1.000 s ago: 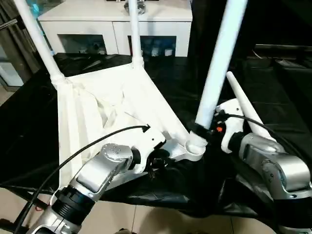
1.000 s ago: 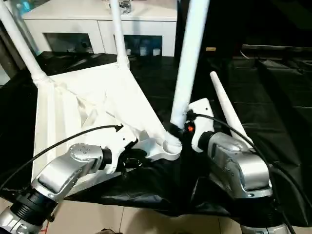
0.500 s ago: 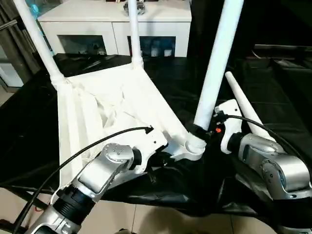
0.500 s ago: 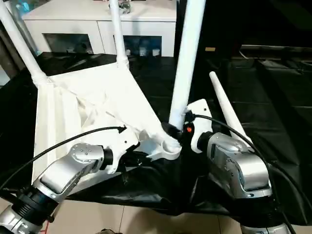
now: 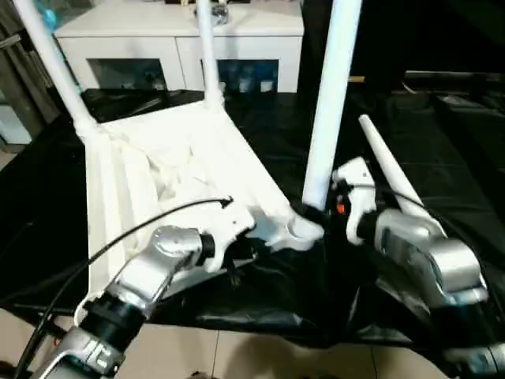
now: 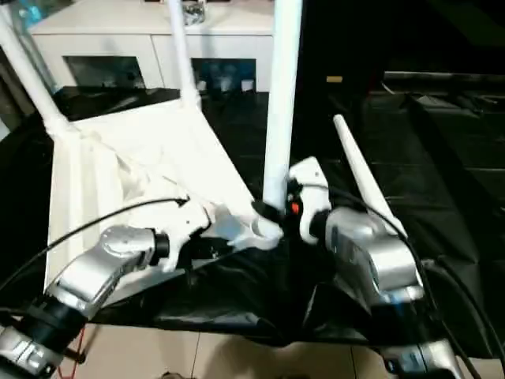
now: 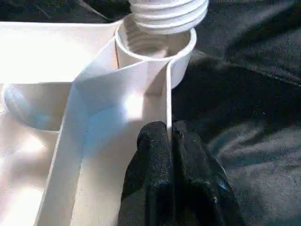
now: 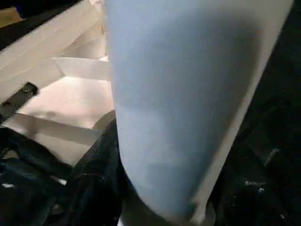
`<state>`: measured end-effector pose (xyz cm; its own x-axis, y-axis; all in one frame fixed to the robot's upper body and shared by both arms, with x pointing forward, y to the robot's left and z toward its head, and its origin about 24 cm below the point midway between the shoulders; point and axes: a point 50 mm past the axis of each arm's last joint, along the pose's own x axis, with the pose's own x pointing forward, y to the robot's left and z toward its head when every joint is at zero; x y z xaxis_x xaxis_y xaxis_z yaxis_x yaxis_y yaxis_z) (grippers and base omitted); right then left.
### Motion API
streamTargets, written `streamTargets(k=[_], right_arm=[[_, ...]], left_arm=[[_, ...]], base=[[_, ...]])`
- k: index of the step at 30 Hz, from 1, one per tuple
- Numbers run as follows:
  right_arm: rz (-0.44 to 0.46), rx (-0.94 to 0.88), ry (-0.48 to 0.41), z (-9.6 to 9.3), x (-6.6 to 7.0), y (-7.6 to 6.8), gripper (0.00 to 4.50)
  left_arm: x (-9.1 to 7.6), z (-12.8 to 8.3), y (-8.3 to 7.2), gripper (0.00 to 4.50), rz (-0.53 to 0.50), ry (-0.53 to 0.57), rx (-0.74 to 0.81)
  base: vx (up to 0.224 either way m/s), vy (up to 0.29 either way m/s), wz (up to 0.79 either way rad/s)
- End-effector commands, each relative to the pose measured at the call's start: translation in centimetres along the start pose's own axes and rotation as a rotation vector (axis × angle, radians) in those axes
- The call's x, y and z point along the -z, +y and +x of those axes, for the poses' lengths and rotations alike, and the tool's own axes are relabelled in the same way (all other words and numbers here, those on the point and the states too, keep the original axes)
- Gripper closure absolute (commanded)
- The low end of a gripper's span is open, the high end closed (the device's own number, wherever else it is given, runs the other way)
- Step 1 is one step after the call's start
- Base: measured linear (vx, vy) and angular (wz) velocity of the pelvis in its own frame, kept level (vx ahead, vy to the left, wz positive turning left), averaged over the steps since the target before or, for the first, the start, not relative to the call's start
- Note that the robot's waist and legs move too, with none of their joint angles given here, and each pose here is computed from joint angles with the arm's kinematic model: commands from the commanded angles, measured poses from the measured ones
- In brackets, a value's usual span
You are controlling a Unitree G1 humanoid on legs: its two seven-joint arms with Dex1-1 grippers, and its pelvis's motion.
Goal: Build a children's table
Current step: Insert table leg to table base
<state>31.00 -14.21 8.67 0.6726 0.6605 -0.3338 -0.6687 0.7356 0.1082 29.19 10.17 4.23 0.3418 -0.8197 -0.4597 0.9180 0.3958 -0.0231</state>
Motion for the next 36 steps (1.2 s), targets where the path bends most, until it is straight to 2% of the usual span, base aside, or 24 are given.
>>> streamTargets(k=[1, 11, 24, 29, 36], right_arm=[[-0.019, -0.005, 0.001, 0.6, 0.1, 0.1, 2.53], [-0.011, -0.068, 0.034, 1.8, 0.8, 0.4, 2.53], [0.002, -0.065, 0.047, 1.6, 1.7, 0.0, 2.53], [0.080, -0.027, -0.001, 1.4, 2.9, -0.4, 2.53], [0.193, 0.008, -0.062, 0.8, 5.3, -0.7, 2.54]], left_arm=[[-1.0, -0.2, 0.5, 4.50, 0.018, -0.057, -0.002], [-0.2, 0.2, 0.4, 4.50, 0.005, -0.039, 0.012], [0.3, 0.2, 0.6, 4.50, 0.023, 0.001, 0.011], [0.3, 0.2, 0.6, 4.50, 0.021, 0.004, 0.010], [0.3, 0.2, 0.8, 4.50, 0.022, 0.011, -0.001]], base=[[0.000, 0.000, 0.00], [0.000, 0.000, 0.00], [0.000, 0.000, 0.00], [0.000, 0.000, 0.00], [0.000, 0.000, 0.00]])
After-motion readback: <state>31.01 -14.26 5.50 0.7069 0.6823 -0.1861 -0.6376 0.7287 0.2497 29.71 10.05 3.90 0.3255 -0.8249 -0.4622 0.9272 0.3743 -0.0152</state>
